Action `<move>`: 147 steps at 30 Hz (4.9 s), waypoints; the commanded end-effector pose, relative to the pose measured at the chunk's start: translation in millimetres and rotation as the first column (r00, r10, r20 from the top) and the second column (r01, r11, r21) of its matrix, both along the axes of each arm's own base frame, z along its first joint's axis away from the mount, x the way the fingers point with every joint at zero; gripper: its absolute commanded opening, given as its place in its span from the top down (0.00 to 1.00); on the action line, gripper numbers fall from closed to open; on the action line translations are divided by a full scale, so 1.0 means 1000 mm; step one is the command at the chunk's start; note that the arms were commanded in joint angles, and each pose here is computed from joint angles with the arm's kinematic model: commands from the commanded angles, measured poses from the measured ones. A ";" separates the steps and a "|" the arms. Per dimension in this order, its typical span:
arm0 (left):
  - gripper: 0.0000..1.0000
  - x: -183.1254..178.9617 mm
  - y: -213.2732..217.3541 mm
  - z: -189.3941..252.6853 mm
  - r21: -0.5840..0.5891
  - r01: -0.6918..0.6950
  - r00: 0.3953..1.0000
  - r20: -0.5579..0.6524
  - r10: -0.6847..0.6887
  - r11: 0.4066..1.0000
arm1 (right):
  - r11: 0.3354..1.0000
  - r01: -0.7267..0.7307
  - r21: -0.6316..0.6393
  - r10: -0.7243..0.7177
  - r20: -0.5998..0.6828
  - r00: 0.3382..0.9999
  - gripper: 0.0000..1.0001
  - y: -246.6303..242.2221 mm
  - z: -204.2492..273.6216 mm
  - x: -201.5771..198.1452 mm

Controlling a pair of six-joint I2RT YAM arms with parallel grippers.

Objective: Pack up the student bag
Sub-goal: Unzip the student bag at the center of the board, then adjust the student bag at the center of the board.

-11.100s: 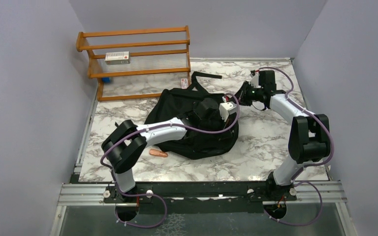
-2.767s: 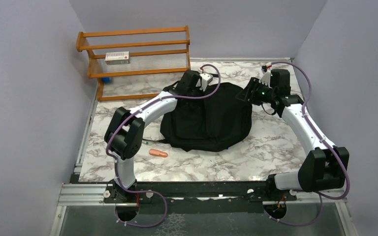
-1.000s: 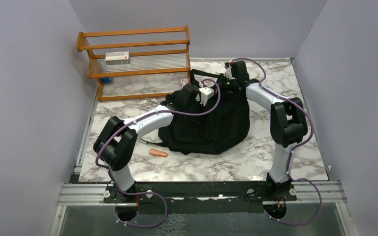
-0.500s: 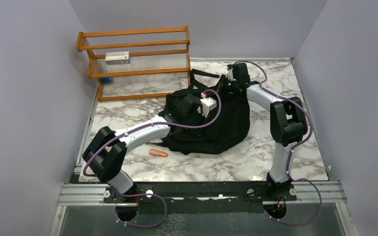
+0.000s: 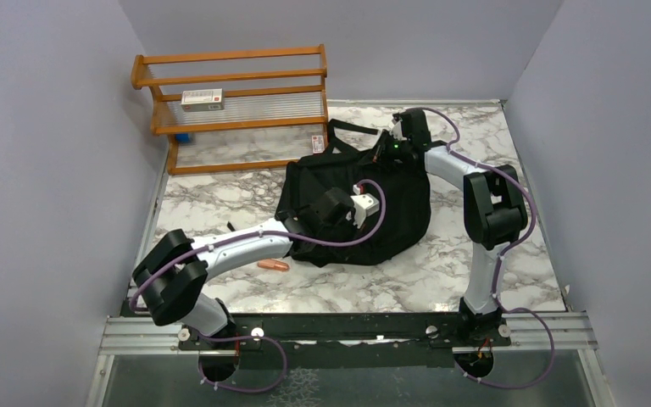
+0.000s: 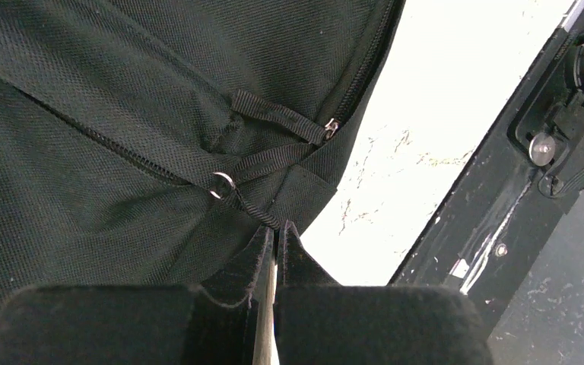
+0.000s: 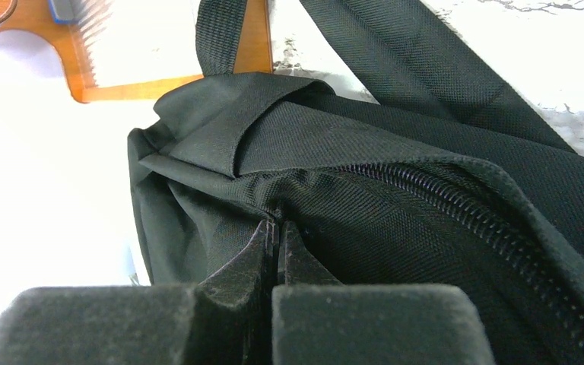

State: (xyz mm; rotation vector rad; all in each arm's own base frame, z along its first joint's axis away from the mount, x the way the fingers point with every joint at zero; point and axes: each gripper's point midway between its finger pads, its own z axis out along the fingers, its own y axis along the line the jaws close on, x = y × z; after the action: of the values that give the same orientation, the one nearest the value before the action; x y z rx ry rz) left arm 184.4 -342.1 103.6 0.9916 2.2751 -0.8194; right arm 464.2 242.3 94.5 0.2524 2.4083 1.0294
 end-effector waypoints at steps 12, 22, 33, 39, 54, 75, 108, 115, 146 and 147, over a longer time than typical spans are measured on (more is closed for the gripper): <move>0.63 0.007 0.008 0.030 -0.098 -0.119 0.992 0.031 0.123 0.988 | 0.990 -0.015 -0.141 0.042 0.191 0.981 0.53 -0.025 0.040 0.010; 0.48 0.058 0.051 0.074 -0.296 -0.271 0.955 0.033 0.293 0.916 | 0.948 -0.082 -0.309 0.149 0.201 0.968 0.42 -0.009 0.064 -0.051; 0.28 0.113 0.135 0.051 -0.176 -0.641 0.755 0.031 0.655 0.747 | 0.861 -0.195 -0.471 0.275 0.107 0.955 0.40 0.025 0.035 -0.098; 0.14 0.118 0.140 0.033 -0.122 -0.645 0.758 0.024 0.652 0.754 | 0.851 -0.232 -0.470 0.292 0.056 0.955 0.43 0.026 0.015 -0.107; 0.26 0.133 0.121 -0.011 -0.003 -0.594 0.804 -0.031 0.593 0.805 | 0.858 -0.241 -0.454 0.288 0.038 0.957 0.82 0.027 0.007 -0.110; 1.00 0.160 0.095 0.126 -0.217 -0.502 0.846 0.075 0.527 0.837 | 0.948 -0.148 -0.283 0.239 0.321 0.917 1.00 0.040 0.135 -0.091; 1.00 0.276 -0.077 0.231 -0.442 -0.085 0.951 0.233 0.206 0.893 | 0.923 0.337 -0.188 -0.182 0.558 0.810 0.99 -0.152 0.271 -0.005; 1.00 0.334 -0.073 0.170 -0.392 -0.141 0.937 0.242 0.250 0.909 | 0.935 0.281 -0.215 -0.153 0.470 0.870 1.00 -0.144 0.214 0.011; 0.24 0.242 0.058 0.119 -0.158 -0.370 0.881 0.252 0.400 0.915 | 0.927 0.282 -0.249 -0.182 0.358 0.916 0.45 -0.153 0.128 -0.073; 0.24 0.232 0.067 0.109 -0.134 -0.381 0.881 0.247 0.403 0.915 | 0.933 0.262 -0.247 -0.171 0.339 0.925 0.45 -0.149 0.126 -0.079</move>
State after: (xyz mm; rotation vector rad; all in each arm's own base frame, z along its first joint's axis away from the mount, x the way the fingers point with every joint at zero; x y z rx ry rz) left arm 433.2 -313.4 231.9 0.5972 2.0394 -0.7076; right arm 408.0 75.0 226.3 0.2763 2.0808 0.4588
